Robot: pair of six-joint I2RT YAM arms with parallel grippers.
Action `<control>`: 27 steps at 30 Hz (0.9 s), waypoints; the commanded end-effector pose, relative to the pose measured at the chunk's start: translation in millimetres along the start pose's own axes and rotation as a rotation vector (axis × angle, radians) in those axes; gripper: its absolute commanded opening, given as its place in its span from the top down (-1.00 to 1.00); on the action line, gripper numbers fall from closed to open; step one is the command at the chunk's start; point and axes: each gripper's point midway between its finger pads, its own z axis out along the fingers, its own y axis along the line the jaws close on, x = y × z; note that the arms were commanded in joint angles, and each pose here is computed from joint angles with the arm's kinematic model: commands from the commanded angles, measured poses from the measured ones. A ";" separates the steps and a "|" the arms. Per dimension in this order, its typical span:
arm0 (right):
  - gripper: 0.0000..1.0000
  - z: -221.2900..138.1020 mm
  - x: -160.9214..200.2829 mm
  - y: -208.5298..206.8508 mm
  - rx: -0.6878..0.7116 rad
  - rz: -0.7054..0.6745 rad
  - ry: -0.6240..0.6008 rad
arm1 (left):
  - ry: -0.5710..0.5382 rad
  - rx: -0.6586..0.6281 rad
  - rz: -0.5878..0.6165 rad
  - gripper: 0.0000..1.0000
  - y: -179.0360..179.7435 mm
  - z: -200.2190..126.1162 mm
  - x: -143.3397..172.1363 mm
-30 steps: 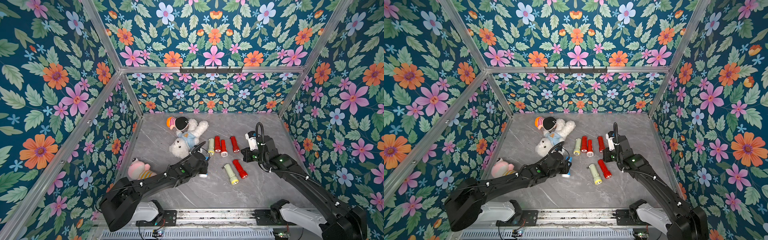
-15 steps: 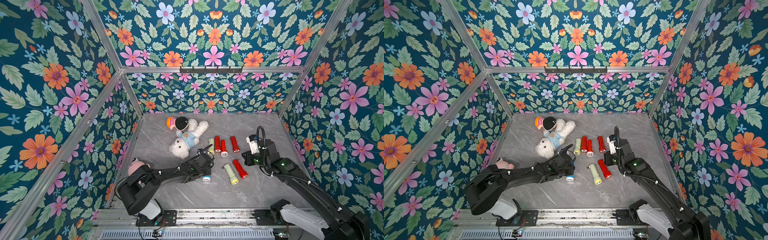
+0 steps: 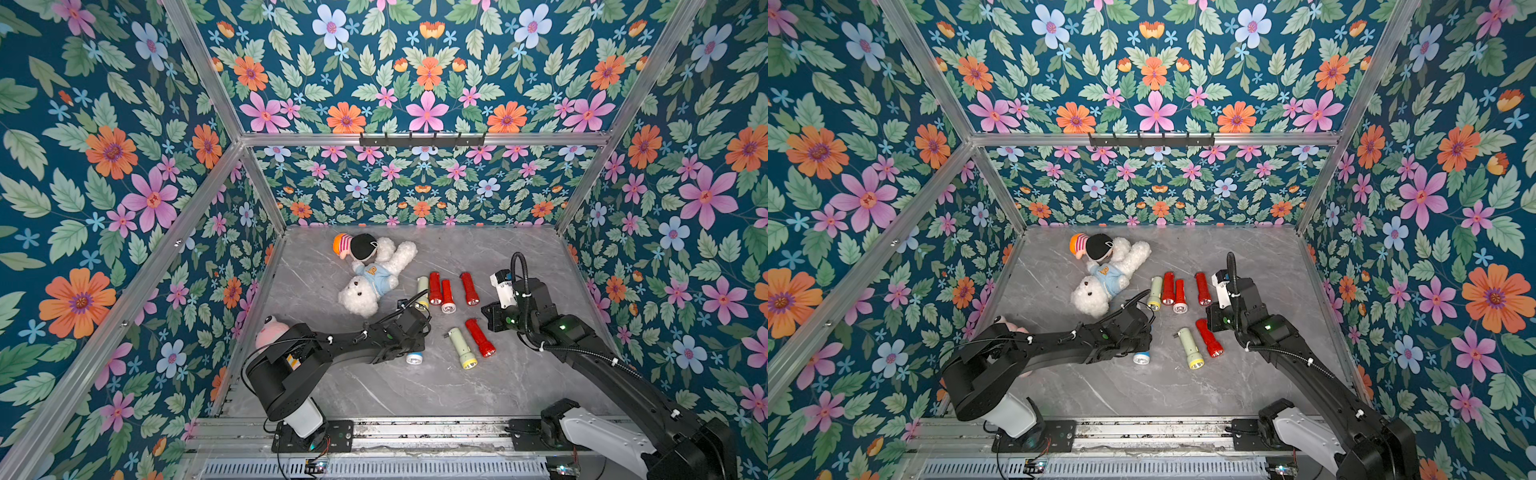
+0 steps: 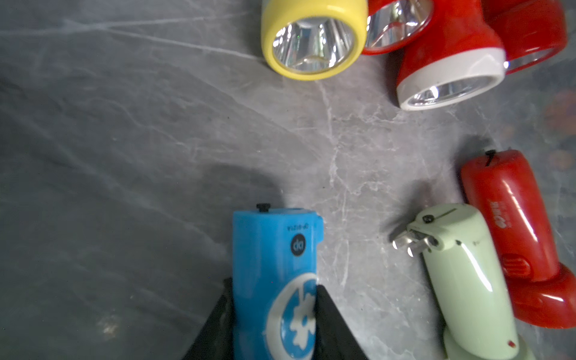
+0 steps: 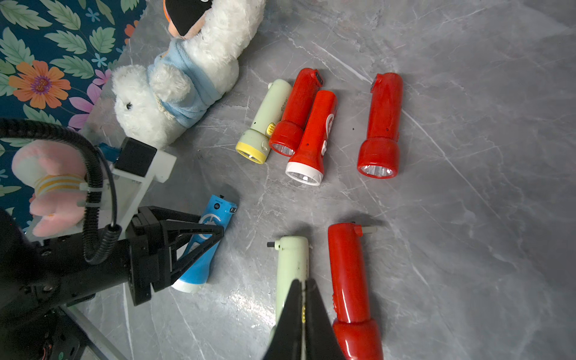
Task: Close the plug at the bottom of the flashlight
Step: Place the flashlight at the center of the board.
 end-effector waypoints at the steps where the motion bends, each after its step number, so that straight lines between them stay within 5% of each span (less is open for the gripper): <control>1: 0.82 -0.6 -4.3 1.3 -0.004 -0.005 -0.018 | 0.008 -0.014 -0.006 0.32 2.1 1.4 1.4; 11: 0.79 0.0 -4.3 0.6 0.000 -0.005 -0.017 | 0.012 -0.039 0.001 -0.23 4.1 -2.4 -0.6; 21: 0.74 -1.2 -6.3 0.7 0.001 -0.005 -0.023 | -0.095 -0.043 0.009 -0.27 -14.2 -53.7 -41.2; 27: 0.58 -6.6 -6.6 -23.3 0.137 0.026 -0.041 | -0.095 0.041 0.070 -0.25 -63.8 -64.5 -36.3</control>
